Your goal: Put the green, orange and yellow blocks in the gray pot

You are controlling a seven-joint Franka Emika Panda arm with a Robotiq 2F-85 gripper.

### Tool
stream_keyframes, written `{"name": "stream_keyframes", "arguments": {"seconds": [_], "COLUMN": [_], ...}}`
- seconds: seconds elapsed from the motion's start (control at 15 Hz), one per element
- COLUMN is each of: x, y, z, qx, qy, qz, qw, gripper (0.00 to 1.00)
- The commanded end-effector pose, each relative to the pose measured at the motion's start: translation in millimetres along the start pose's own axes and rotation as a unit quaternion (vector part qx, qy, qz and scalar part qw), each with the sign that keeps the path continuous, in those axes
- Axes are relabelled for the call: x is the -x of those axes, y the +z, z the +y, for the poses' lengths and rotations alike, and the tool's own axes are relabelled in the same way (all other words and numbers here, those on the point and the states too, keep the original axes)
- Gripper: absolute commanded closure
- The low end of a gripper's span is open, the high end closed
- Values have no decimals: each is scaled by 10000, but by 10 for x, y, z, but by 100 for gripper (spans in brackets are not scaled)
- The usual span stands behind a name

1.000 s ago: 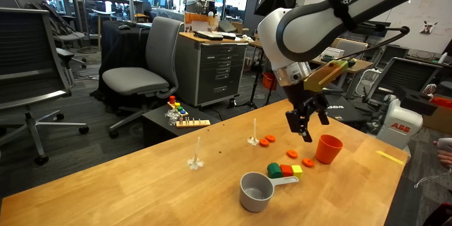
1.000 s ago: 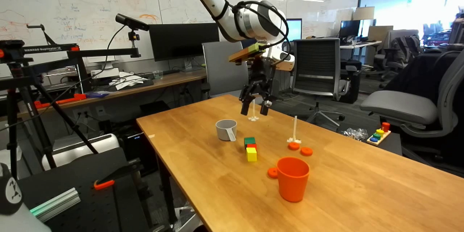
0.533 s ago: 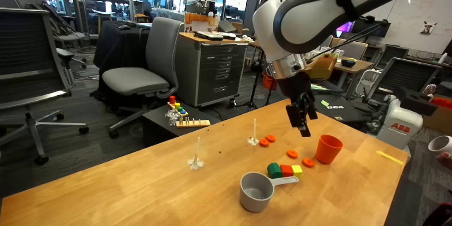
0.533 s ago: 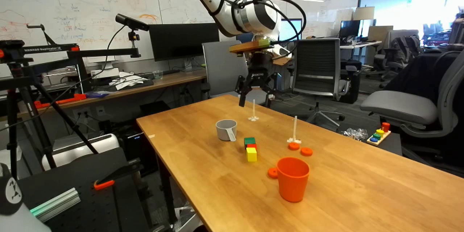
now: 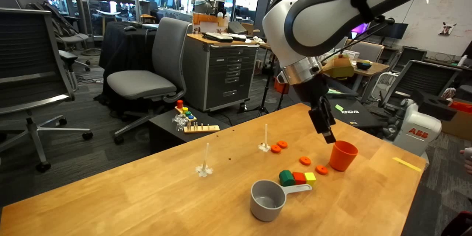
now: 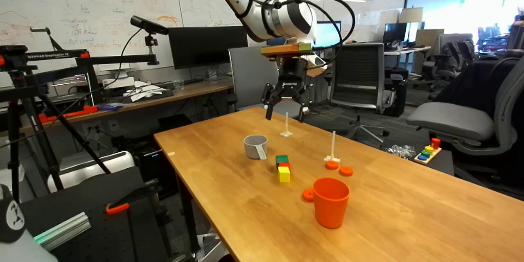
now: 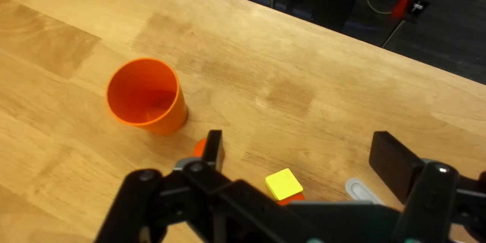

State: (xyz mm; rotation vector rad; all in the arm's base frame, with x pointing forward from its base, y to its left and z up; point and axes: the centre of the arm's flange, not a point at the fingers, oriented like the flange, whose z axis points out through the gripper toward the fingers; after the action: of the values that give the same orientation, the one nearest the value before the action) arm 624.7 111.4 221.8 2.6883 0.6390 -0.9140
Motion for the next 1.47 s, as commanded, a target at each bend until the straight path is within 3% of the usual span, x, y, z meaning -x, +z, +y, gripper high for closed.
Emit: {"name": "stream_keyframes", "arguments": {"seconds": [0.0,0.2,0.4,0.8,0.87,0.93,1.2,1.4], "x": [14,76,38,-78,-64,-180,-194,-450], "y": [-37,-141,-288,-597,-646,-525,-489,-391], "z": [-11,-8,-73,-253,-257,-313,-306,-395], "qx": [238,630,757,-60,-234,79,34,-201], "qy": [-161,-388,-378,-1123,-1285,-948,-970,-1203], "qz": [-127,-45,505,1634,1688,1469,1448,1638], "qw": [9995,9972,9951,9801,9770,9846,9847,9789], "gripper": [0,0,0,0,0,0,0,0]}}
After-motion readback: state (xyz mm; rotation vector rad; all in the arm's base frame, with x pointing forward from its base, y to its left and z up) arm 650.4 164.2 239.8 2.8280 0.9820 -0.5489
